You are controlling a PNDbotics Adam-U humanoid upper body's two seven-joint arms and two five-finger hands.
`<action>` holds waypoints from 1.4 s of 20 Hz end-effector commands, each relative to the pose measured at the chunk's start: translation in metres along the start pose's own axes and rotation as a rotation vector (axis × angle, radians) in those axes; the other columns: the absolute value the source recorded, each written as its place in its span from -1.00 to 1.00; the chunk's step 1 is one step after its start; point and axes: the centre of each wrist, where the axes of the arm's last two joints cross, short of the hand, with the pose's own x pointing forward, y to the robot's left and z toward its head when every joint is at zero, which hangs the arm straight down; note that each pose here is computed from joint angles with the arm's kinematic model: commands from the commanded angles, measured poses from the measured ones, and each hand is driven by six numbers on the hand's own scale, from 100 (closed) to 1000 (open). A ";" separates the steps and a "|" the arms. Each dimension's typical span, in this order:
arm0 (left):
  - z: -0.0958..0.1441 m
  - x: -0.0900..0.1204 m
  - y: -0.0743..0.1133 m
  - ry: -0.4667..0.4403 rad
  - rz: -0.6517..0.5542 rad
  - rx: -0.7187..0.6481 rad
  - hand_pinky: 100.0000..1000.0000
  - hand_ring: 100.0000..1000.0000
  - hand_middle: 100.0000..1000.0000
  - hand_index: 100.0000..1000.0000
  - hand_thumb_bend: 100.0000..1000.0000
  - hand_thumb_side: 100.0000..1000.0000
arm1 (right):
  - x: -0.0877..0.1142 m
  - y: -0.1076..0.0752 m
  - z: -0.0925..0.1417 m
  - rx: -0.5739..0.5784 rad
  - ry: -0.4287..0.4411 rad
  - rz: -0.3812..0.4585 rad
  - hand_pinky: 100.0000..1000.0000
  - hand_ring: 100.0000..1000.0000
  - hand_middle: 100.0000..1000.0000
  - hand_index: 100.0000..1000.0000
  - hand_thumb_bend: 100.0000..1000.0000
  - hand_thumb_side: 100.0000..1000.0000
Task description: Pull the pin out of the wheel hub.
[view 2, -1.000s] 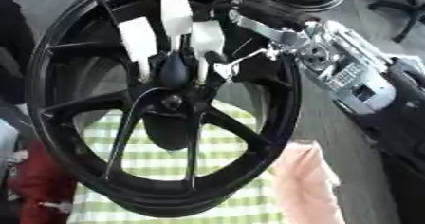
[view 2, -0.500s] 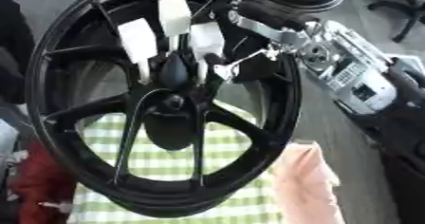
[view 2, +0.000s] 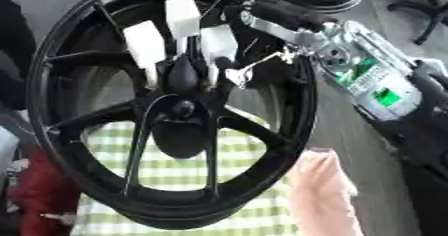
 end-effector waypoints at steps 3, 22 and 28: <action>-0.003 0.007 0.000 -0.025 0.003 -0.004 0.12 0.11 0.51 0.42 -0.81 0.68 | 0.001 -0.009 0.006 0.002 0.001 0.037 0.85 0.54 0.21 0.54 -1.00 -0.66; -0.004 0.008 -0.001 -0.025 0.007 -0.002 0.12 0.10 0.50 0.40 -0.81 0.67 | 0.002 -0.012 0.008 0.083 -0.048 0.072 0.70 0.08 -0.38 0.14 -1.00 -0.50; -0.004 0.007 -0.001 -0.021 0.008 0.000 0.12 0.09 0.50 0.40 -0.81 0.68 | 0.002 -0.010 0.008 0.085 -0.041 0.053 0.65 -0.09 -0.66 -0.17 -1.00 -0.50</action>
